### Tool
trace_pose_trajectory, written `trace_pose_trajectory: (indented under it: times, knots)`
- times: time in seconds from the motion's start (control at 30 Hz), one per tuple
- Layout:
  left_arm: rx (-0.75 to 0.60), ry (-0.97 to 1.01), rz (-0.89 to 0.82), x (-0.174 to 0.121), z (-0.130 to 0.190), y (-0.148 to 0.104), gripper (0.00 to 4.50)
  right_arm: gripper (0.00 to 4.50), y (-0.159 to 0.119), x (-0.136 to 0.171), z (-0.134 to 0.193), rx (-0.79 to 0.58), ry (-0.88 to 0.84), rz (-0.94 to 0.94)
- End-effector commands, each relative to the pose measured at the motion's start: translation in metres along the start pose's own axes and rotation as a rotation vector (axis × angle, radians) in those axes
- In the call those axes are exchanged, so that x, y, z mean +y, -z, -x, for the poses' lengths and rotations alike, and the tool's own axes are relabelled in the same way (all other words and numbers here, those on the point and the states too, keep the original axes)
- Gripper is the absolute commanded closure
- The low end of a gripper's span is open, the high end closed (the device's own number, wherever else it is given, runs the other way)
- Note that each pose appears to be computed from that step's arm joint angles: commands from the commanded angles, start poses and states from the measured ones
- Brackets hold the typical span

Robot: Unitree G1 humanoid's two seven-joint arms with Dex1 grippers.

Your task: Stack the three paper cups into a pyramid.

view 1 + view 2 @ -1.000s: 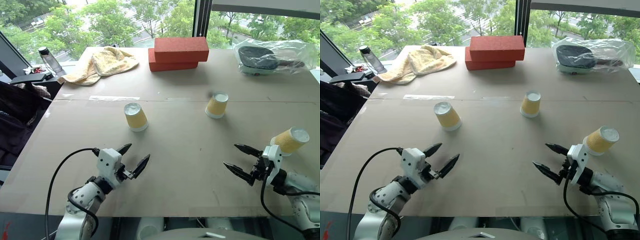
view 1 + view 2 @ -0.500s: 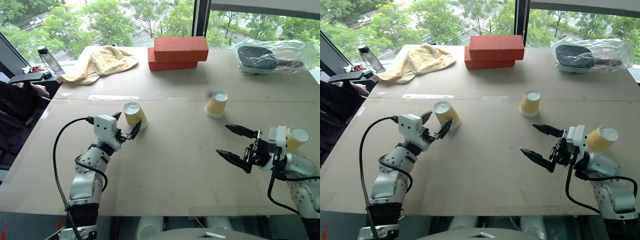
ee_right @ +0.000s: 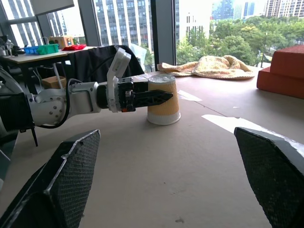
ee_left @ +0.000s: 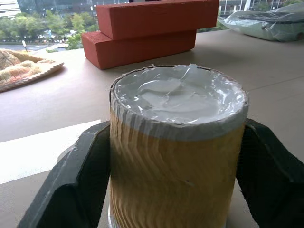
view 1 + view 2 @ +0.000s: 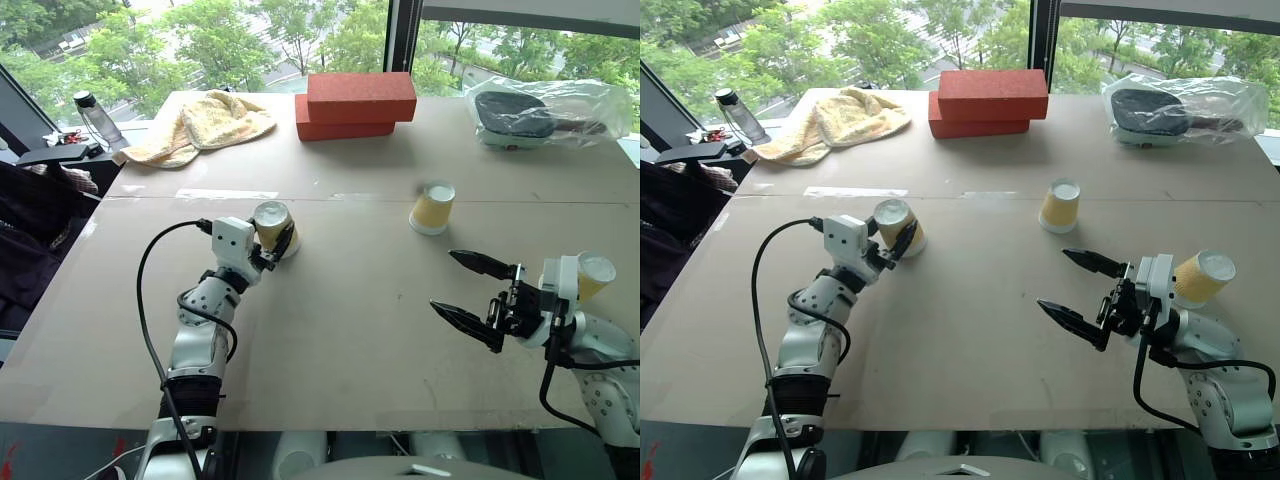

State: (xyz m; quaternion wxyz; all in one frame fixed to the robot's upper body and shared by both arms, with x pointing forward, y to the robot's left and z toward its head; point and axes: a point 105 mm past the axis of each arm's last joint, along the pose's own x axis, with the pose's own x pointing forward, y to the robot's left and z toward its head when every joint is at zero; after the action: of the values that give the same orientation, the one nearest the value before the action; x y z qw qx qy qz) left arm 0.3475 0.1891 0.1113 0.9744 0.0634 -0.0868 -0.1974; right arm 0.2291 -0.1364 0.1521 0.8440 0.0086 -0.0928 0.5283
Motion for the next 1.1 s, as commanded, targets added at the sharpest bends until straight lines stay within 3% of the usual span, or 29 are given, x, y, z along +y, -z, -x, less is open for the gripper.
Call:
trace_pose_trajectory:
  times: [0.03,0.3,0.43,0.6,0.8,0.83,0.93,1.1]
  knots:
    - [-0.03,0.14,-0.036,-0.024,-0.005,-0.012,2.02,0.0,-0.013,0.002,0.001,-0.042,-0.011,0.039]
    - [-0.011,0.682,0.018,-0.121,0.012,-0.017,2.02,0.0,-0.005,-0.004,0.026,0.033,0.042,0.044]
    - [0.008,0.818,0.051,-0.145,0.018,-0.014,2.02,0.0,0.001,-0.005,0.037,0.081,0.066,0.051]
    - [0.03,0.881,0.033,-0.153,0.021,-0.006,2.02,0.0,0.001,-0.008,0.037,0.078,0.12,0.065]
    - [0.003,0.895,-0.028,-0.147,0.025,-0.016,0.02,0.0,0.015,-0.029,0.025,0.121,0.291,0.045]
    - [0.011,0.921,-0.054,-0.146,0.029,-0.018,0.02,0.0,0.018,-0.035,0.023,0.139,0.328,0.057]
    - [-0.043,0.939,-0.035,-0.135,0.035,-0.061,0.02,0.0,0.024,-0.061,0.008,0.126,0.43,0.046]
    - [-0.047,0.909,-0.027,-0.121,0.046,-0.096,0.02,0.0,0.026,-0.102,-0.013,0.126,0.522,0.093]
